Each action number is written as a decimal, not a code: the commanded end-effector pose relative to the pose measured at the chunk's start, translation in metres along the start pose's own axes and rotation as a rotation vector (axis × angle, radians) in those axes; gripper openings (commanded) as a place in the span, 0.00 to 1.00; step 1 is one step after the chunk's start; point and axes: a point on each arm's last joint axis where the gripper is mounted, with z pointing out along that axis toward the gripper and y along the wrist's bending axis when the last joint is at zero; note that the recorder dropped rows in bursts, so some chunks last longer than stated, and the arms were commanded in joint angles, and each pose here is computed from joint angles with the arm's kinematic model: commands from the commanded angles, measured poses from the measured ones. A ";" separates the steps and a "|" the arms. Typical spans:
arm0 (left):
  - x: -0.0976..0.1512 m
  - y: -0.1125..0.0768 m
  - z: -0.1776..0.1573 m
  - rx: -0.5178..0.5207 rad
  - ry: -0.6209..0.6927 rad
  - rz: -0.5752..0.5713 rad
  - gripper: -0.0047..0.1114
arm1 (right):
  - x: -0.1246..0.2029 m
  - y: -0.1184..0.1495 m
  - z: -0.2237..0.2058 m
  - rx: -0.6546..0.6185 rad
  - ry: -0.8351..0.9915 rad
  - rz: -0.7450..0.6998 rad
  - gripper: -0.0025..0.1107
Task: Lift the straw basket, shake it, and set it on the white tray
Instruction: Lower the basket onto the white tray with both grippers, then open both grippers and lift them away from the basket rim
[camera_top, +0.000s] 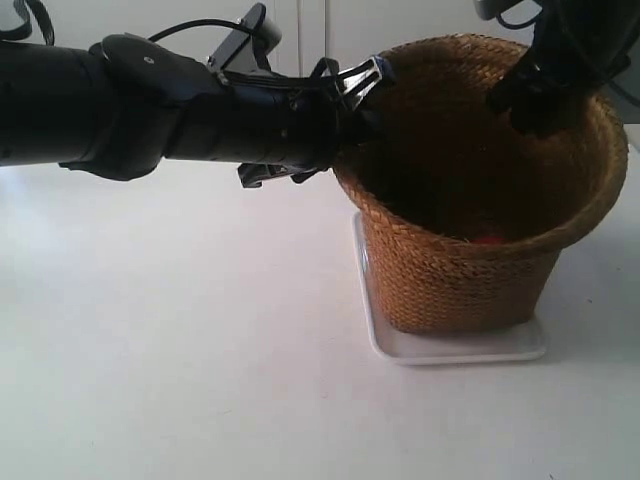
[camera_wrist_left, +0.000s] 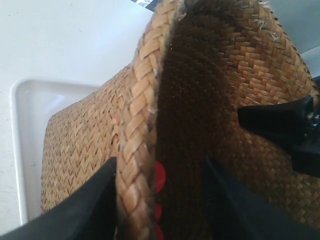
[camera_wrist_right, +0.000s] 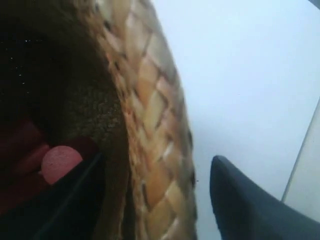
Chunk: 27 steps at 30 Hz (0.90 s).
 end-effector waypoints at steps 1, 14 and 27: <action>0.001 -0.011 -0.003 0.035 0.012 -0.002 0.52 | -0.004 0.002 -0.004 -0.009 -0.033 0.033 0.58; -0.005 -0.006 -0.004 0.026 -0.004 -0.012 0.52 | -0.007 0.000 -0.009 0.008 -0.091 0.073 0.61; -0.005 -0.004 -0.005 0.032 0.035 -0.009 0.66 | -0.007 0.000 -0.009 0.008 -0.091 0.074 0.61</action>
